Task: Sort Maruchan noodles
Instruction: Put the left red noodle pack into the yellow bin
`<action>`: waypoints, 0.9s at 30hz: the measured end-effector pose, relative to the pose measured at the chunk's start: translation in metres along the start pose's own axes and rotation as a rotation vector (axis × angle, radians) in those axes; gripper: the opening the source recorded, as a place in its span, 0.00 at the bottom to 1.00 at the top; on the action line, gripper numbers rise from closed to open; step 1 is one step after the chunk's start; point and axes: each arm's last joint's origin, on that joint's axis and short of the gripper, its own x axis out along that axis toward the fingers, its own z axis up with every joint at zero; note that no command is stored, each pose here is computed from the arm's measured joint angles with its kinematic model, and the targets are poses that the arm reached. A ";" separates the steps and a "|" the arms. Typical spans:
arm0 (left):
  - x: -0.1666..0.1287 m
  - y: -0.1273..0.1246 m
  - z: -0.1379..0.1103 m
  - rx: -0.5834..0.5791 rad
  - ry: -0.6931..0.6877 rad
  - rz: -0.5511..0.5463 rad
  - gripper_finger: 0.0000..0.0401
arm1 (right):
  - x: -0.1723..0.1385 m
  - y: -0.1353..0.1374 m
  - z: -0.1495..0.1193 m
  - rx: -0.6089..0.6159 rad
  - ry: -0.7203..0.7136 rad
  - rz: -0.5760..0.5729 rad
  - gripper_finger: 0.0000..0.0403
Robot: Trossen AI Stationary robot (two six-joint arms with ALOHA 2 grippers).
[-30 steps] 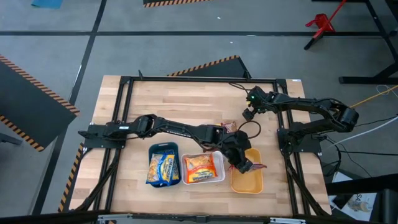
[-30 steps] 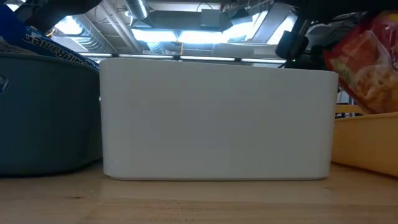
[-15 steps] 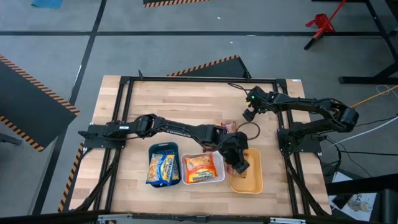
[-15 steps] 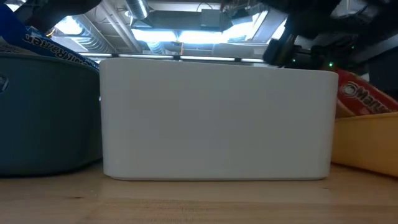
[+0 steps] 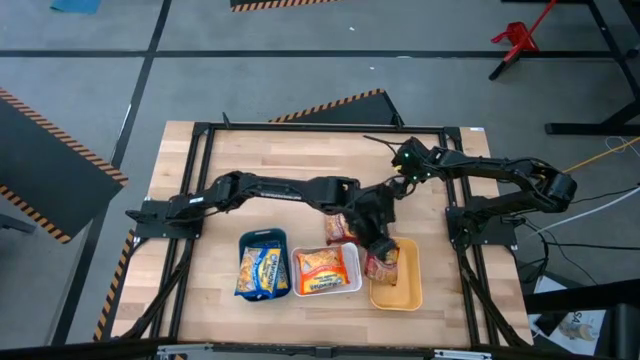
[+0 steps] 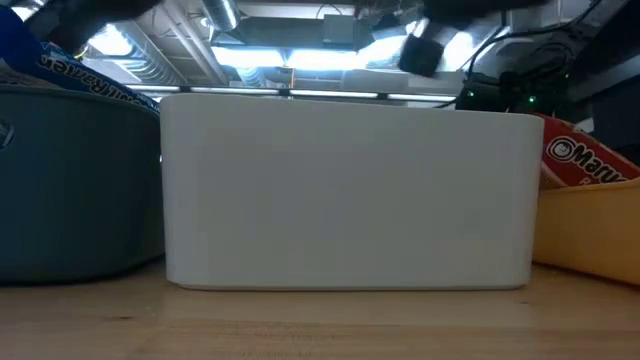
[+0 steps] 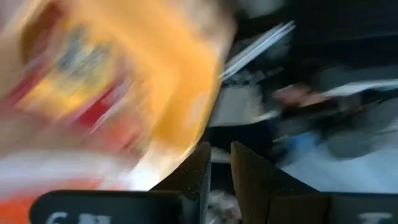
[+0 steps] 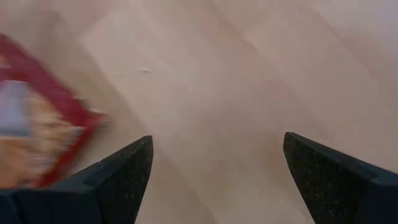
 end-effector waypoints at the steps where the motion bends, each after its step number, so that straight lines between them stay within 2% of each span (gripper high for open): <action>1: -0.004 0.000 -0.007 0.000 0.007 0.067 0.13 | 0.000 0.001 0.001 -0.001 -0.008 0.027 0.86; 4: -0.002 0.003 -0.021 0.016 -0.042 0.278 0.12 | 0.000 0.002 0.004 -0.003 -0.034 0.068 0.86; 5: 0.001 0.004 -0.025 0.017 -0.050 0.318 0.12 | 0.000 0.003 0.004 -0.001 -0.040 0.068 0.86; 8: 0.009 -0.002 -0.031 0.095 -0.096 0.341 0.11 | 0.000 0.002 0.005 -0.004 -0.043 0.067 0.86; 11: 0.019 0.001 -0.040 0.144 -0.107 0.421 0.09 | 0.000 0.004 0.007 -0.048 -0.067 0.110 0.86; 15: 0.018 0.007 -0.037 0.142 -0.133 0.463 0.06 | -0.002 0.008 0.013 -0.085 -0.131 0.234 0.86; 19: 0.018 0.008 -0.037 0.152 -0.132 0.480 0.01 | -0.011 0.014 0.021 -0.122 -0.222 0.413 0.86; 21: 0.011 -0.002 -0.040 0.176 -0.156 0.484 0.01 | -0.018 0.017 0.023 -0.143 -0.257 0.471 0.86; 23: -0.005 -0.015 -0.043 0.194 -0.202 0.480 0.00 | -0.027 0.018 0.024 -0.151 -0.277 0.463 0.82; 27: -0.046 -0.038 -0.054 0.205 -0.313 0.536 0.00 | -0.048 0.029 0.028 -0.242 -0.322 0.404 0.65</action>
